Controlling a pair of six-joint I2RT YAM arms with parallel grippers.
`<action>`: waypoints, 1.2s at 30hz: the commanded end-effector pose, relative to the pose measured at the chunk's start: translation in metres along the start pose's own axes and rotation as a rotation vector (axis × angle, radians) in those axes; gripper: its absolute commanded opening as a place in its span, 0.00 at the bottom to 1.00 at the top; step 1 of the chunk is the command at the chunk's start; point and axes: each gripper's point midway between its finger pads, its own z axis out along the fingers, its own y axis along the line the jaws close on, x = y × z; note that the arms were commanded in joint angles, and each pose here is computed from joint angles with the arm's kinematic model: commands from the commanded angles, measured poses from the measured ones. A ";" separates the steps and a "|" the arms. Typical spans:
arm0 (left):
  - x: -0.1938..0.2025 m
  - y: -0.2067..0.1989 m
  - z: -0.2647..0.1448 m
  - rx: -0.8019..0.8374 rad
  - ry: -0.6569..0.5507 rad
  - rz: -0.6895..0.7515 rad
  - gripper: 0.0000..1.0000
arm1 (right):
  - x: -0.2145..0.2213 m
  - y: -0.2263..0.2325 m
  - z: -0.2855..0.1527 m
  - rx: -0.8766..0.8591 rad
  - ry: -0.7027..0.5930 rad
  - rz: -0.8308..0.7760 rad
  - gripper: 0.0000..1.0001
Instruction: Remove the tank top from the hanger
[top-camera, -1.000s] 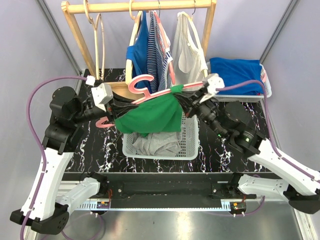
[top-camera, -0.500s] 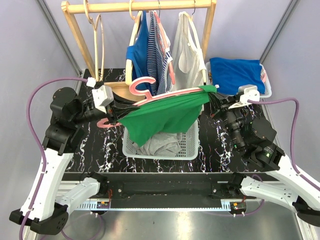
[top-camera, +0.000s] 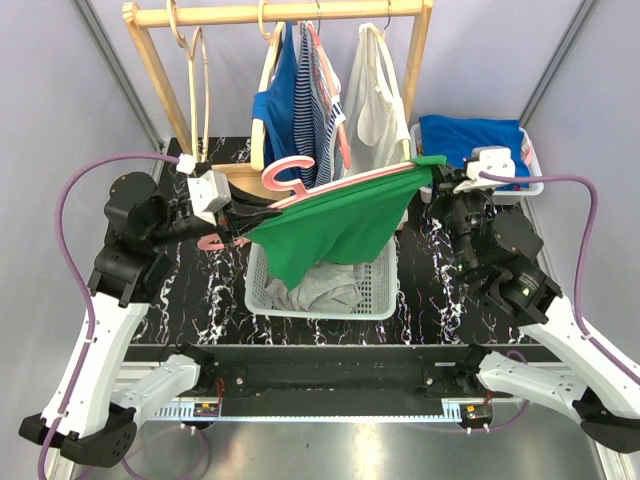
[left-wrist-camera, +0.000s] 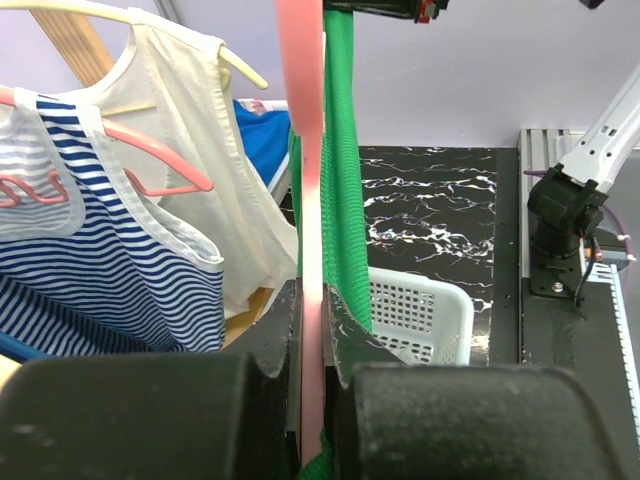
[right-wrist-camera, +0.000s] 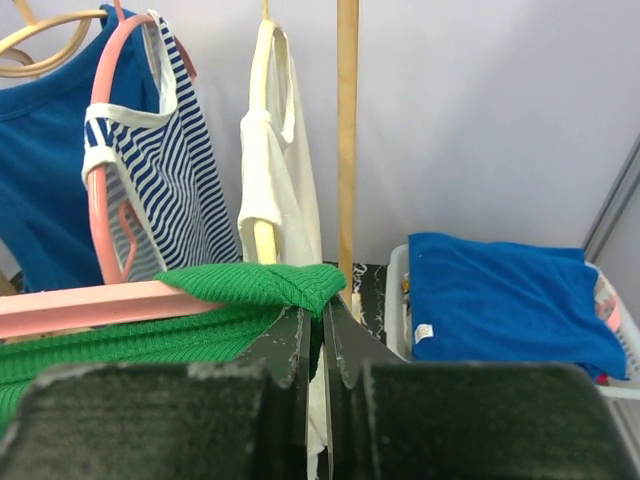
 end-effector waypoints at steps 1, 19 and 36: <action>-0.015 -0.008 -0.013 -0.017 -0.019 0.065 0.00 | -0.037 -0.111 -0.021 0.535 -0.003 -0.083 0.03; -0.040 -0.003 -0.021 -0.079 -0.054 0.111 0.00 | 0.085 -0.109 0.013 0.318 0.344 0.044 0.00; -0.069 0.025 0.010 -0.037 -0.159 -0.052 0.00 | 0.115 0.017 0.001 -0.237 0.367 0.151 0.25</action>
